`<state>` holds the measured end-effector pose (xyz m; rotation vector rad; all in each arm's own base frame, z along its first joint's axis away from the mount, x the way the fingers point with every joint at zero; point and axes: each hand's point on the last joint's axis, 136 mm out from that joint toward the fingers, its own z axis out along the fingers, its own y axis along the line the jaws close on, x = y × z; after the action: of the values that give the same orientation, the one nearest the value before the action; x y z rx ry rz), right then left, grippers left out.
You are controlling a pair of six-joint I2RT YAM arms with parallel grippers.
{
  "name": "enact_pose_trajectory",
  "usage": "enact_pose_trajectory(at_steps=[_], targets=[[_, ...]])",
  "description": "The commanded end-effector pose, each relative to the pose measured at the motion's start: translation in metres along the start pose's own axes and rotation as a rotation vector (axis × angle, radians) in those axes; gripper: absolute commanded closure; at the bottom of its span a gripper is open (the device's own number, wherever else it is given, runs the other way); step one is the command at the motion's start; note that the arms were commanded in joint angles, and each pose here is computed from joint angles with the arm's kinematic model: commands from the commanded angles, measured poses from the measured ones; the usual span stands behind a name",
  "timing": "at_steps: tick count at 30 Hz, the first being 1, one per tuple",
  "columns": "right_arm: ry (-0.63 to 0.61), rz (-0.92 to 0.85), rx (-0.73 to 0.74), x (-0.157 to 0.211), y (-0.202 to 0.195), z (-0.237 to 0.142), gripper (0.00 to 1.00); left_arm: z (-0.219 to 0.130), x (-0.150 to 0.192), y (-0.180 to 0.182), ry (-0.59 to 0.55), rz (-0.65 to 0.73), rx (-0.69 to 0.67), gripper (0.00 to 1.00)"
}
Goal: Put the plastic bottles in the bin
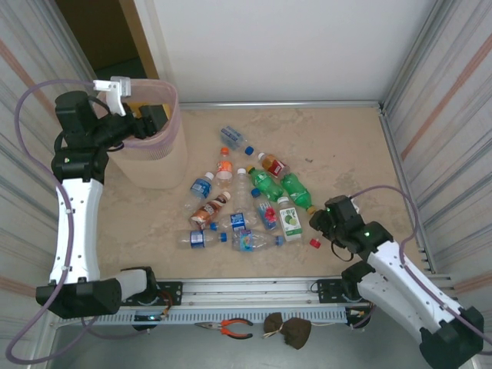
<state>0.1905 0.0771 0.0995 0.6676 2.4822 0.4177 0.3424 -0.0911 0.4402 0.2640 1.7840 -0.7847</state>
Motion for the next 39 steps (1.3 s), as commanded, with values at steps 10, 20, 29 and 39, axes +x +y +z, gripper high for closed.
enact_pose_trajectory(at_steps=[10,20,29,39], targets=[[-0.369,-0.553,-0.369,-0.07,0.091,-0.105,0.35,-0.002,-0.026,-0.042,-0.117,0.054,0.208,0.25],[-0.414,-0.76,-0.707,-0.088,0.189,-0.177,0.39,0.015,-0.018,-0.1,-0.105,0.173,0.405,0.24],[-0.434,-0.849,-1.076,-0.088,0.261,-0.242,0.4,0.019,0.001,-0.187,-0.081,0.321,0.682,0.19],[-0.45,-0.976,-1.307,-0.068,0.292,-0.286,0.4,0.014,0.008,-0.259,-0.092,0.402,0.874,0.17]])
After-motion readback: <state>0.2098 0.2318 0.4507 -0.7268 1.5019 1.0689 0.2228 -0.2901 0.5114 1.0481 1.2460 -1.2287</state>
